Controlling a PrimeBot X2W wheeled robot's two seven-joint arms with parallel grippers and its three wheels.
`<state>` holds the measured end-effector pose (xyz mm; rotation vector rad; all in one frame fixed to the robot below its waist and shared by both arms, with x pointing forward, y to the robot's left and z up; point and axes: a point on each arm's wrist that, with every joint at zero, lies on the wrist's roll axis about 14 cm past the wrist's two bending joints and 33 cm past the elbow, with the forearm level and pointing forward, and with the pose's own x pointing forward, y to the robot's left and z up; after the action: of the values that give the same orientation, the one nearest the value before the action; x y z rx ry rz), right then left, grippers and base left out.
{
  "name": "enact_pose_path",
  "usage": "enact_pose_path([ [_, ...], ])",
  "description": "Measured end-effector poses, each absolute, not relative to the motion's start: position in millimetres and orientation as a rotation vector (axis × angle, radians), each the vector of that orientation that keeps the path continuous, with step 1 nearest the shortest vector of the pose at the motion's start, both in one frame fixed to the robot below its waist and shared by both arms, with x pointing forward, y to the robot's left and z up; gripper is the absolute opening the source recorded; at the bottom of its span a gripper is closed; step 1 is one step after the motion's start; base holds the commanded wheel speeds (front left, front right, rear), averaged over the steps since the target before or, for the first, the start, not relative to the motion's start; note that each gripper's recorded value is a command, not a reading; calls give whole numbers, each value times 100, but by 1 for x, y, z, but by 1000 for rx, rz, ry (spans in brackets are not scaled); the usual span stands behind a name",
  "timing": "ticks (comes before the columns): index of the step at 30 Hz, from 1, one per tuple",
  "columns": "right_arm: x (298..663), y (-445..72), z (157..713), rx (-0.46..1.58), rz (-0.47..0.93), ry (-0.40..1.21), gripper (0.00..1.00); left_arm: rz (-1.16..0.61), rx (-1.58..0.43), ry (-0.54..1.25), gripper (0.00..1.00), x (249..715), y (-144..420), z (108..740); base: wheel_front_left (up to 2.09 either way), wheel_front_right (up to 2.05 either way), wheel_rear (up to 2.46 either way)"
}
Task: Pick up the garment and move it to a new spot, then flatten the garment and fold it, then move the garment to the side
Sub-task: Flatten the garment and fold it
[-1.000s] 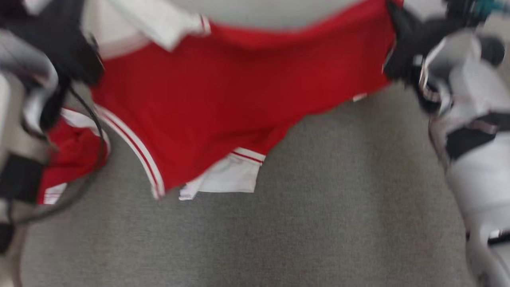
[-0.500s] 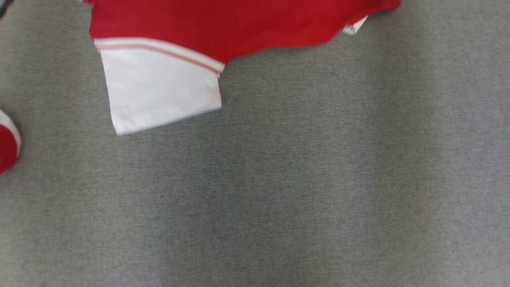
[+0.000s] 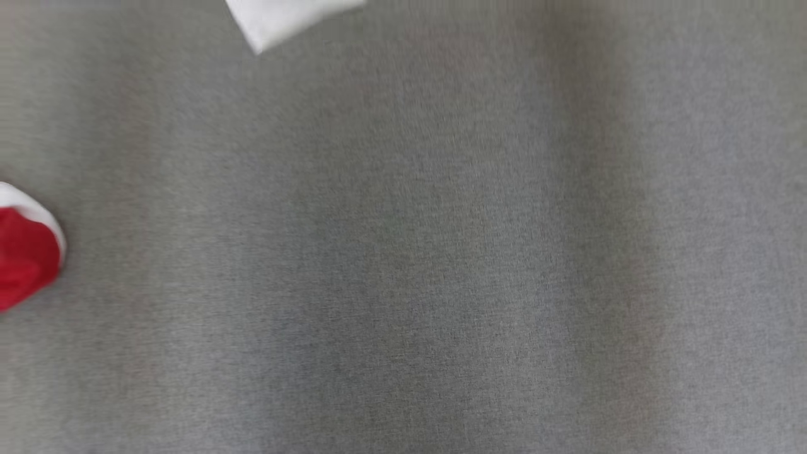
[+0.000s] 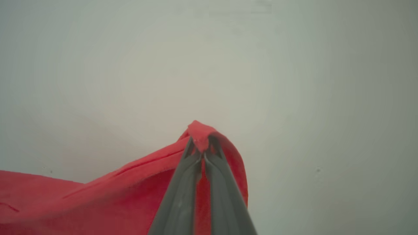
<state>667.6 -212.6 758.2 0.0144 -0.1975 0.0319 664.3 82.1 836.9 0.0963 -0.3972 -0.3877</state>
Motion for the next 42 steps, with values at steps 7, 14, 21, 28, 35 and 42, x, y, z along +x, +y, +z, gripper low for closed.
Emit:
enact_pose_path([
  [7,666,-203,760,15,48,-183,0,-373,112,-400,0,657,92,843,0,0,0],
  [14,666,-192,717,8,71,-97,0,-388,62,-385,0,659,94,804,0,0,0],
  [21,641,-187,680,-5,99,-58,0,-429,8,-382,0,635,94,771,0,0,0],
  [28,589,-197,620,49,134,3,0,-462,-122,-355,0,584,101,727,0,0,0],
  [35,521,-210,546,153,161,109,0,-386,-245,-237,0,513,120,655,0,0,0],
  [42,452,-193,474,201,215,265,0,-241,-390,-73,0,438,141,580,0,0,0],
])
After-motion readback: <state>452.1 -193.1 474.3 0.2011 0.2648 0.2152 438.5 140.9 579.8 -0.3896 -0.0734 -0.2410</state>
